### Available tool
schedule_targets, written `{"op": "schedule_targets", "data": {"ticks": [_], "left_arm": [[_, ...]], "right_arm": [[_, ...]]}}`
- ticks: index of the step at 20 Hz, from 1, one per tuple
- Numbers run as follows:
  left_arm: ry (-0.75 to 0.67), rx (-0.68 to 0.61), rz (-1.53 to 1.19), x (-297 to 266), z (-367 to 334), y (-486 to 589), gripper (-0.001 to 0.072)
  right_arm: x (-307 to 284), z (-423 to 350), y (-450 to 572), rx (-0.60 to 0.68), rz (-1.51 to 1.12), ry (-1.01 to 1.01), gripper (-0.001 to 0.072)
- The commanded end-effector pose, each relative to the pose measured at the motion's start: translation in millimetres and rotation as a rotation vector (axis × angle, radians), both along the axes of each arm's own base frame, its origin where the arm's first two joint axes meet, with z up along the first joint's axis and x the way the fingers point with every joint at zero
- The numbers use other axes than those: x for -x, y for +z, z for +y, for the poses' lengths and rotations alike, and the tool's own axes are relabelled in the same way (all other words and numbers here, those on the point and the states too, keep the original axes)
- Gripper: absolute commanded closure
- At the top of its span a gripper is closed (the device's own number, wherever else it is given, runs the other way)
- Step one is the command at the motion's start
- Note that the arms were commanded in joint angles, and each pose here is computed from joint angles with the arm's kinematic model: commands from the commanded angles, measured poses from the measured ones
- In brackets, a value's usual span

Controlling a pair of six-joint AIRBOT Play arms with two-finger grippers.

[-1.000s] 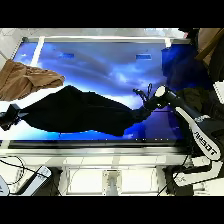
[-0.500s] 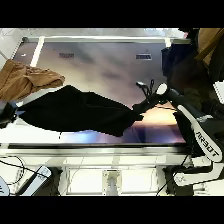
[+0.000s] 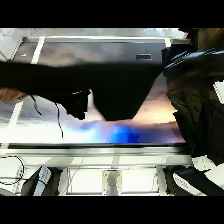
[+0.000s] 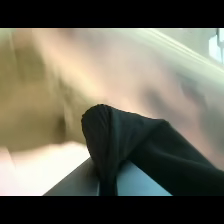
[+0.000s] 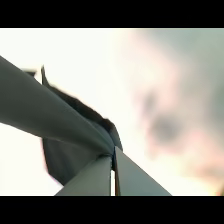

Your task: Fold the clothes and pants, and hang the long-sleeved shirts on hangers.

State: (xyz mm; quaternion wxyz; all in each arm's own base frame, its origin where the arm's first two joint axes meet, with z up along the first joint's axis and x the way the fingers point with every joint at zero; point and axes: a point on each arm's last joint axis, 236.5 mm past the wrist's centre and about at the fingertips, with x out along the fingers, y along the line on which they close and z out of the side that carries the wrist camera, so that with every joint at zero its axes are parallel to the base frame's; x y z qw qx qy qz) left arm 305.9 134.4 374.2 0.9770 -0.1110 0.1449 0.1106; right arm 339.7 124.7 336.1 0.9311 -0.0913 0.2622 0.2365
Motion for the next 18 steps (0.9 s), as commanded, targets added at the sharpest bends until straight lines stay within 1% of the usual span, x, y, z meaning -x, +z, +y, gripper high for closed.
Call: {"op": "schedule_targets", "data": {"ticks": [1,2,4,5,6,8,9,10,12,13,15,18], "left_arm": [[0.068,-0.266,-0.212,50.1,-32.2,118.3,0.0691],[0.130,-0.315,-0.225,63.3,-26.7,133.9,0.0691],[0.239,-0.352,-0.207,80.2,-8.4,141.9,0.0691],[0.259,-0.330,-0.180,80.0,-1.3,134.5,0.0691],[0.247,-0.274,-0.140,72.0,3.2,120.0,0.0691],[0.127,-0.133,-0.002,37.2,5.2,71.9,0.0691],[0.098,-0.079,0.061,20.9,14.9,49.4,0.0691],[0.085,-0.034,0.136,3.2,30.0,22.9,0.0691],[0.119,0.050,0.297,-26.9,66.8,-37.0,0.0691],[0.123,0.072,0.372,-40.4,78.1,-67.0,0.0691],[0.109,0.097,0.514,-64.3,89.1,-123.6,0.0690],[0.107,0.126,0.654,-90.2,94.0,-181.3,0.0690]], "right_arm": [[83.5,-21.9,139.1,-0.080,-0.353,-0.030,0.0707],[90.0,-21.6,146.4,-0.083,-0.365,-0.022,0.0707],[82.2,-15.4,123.0,-0.070,-0.276,-0.003,0.0708],[70.5,-11.6,99.4,-0.053,-0.196,0.003,0.0707],[55.1,-8.2,75.1,-0.037,-0.120,0.006,0.0708],[12.2,1.7,21.8,-0.015,0.029,0.008,0.0707],[-10.2,11.0,-5.5,-0.020,0.099,0.020,0.0707],[-35.0,25.1,-38.5,-0.039,0.183,0.043,0.0707],[-84.6,45.8,-107.6,-0.050,0.316,0.073,0.0706],[-111.8,52.4,-145.3,-0.059,0.374,0.061,0.0706],[-154.4,74.8,-212.4,-0.139,0.467,0.054,0.0705],[-203.7,109.4,-281.3,-0.354,0.535,0.011,0.0702]]}}
